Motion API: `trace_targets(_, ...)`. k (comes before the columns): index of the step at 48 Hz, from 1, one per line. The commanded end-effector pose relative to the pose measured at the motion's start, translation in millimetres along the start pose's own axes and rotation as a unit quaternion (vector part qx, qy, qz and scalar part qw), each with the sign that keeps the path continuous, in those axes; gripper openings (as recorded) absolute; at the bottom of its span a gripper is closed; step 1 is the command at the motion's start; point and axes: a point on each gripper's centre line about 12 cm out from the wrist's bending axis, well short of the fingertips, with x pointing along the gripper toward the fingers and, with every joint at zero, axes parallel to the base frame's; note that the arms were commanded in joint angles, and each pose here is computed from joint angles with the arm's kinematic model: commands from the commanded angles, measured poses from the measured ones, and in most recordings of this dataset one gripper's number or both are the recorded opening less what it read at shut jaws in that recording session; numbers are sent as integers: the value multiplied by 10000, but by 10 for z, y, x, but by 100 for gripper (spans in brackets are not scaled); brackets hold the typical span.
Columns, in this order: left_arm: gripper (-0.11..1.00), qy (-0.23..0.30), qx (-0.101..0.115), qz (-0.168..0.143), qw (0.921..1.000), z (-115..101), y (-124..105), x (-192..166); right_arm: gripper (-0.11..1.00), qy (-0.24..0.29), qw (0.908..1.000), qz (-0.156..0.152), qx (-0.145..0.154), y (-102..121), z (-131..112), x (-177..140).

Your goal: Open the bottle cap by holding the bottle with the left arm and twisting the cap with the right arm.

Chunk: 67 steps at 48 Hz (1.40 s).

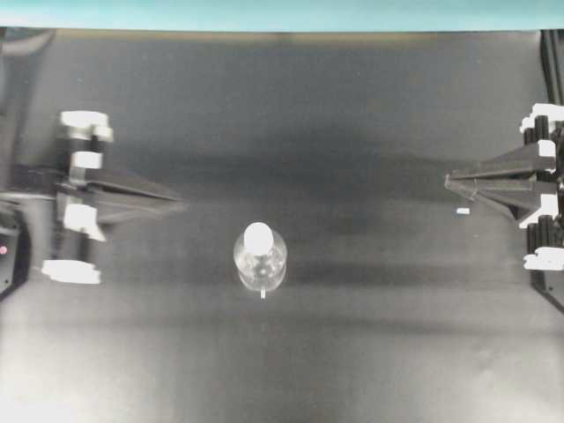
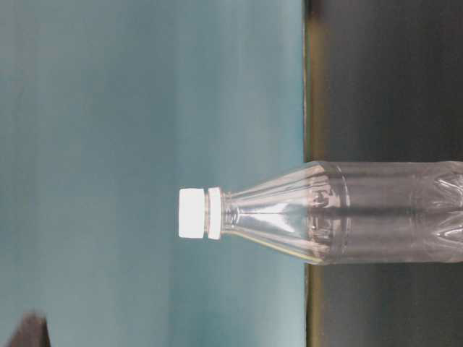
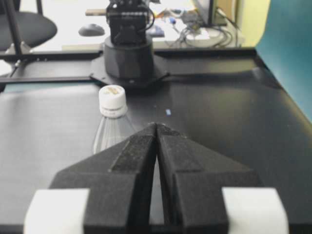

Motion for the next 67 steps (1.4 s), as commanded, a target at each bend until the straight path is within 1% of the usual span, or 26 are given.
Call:
trace_targets(1, 27, -31, 12, -16, 10000, 33, -2, 202, 0, -85, 9999, -32, 83, -12, 75, 29)
trace_targets(4, 45, 22, 2, -35, 10000, -1, -12, 318, 0, -93, 9999, -32, 122, -12, 79, 24)
trace_targets(6, 58, 60, -48, -56, 10000, -29, -23, 398, 0, -100, 9999, -24, 137, -9, 82, 22)
trace_targets(10, 83, 112, -74, -94, 9999, -68, -50, 502, 0, -70, 9998, -23, 184, -8, 79, 14)
trace_targets(13, 95, 203, -83, -112, 9997, -132, -63, 563, 0, -70, 9997, -15, 215, -5, 90, 14)
trace_targets(14, 97, 272, -92, -115, 9995, -182, -65, 588, 0, -85, 9997, -6, 223, -2, 96, 8)
trace_targets(20, 93, 562, -113, -175, 9982, -414, -111, 725, 0, -159, 9995, 59, 256, 24, 150, -5)
trace_targets(25, 94, 683, -125, -207, 9974, -575, -138, 816, 0, -109, 9995, 130, 266, 53, 172, -22)
trace_targets(29, 95, 692, -184, -217, 9972, -716, -153, 852, 0, -47, 9995, 137, 273, 57, 190, -28)
trace_targets(34, 95, 679, -304, -228, 9970, -917, -167, 851, 0, 22, 9994, 133, 318, 58, 251, -18)
trace_targets(43, 96, 740, -626, -235, 9950, -1349, -198, 772, 0, 222, 9992, 138, 316, 65, 372, 23)
trace_targets(48, 96, 895, -702, -231, 9932, -1563, -209, 764, 0, 314, 9988, 139, 338, 68, 416, 42)
trace_targets(51, 96, 1078, -698, -233, 9914, -1700, -217, 764, 0, 361, 9985, 129, 398, 66, 423, 56)
trace_targets(59, 96, 1541, -725, -188, 9852, -2051, -214, 748, 0, 526, 9960, 112, 709, 70, 359, 107)
trace_targets(62, 96, 1647, -727, -170, 9835, -2136, -206, 743, 0, 595, 9948, 100, 815, 70, 332, 127)
trace_targets(67, 96, 1760, -726, -166, 9816, -2203, -209, 719, 0, 810, 9922, 73, 940, 72, 276, 169)
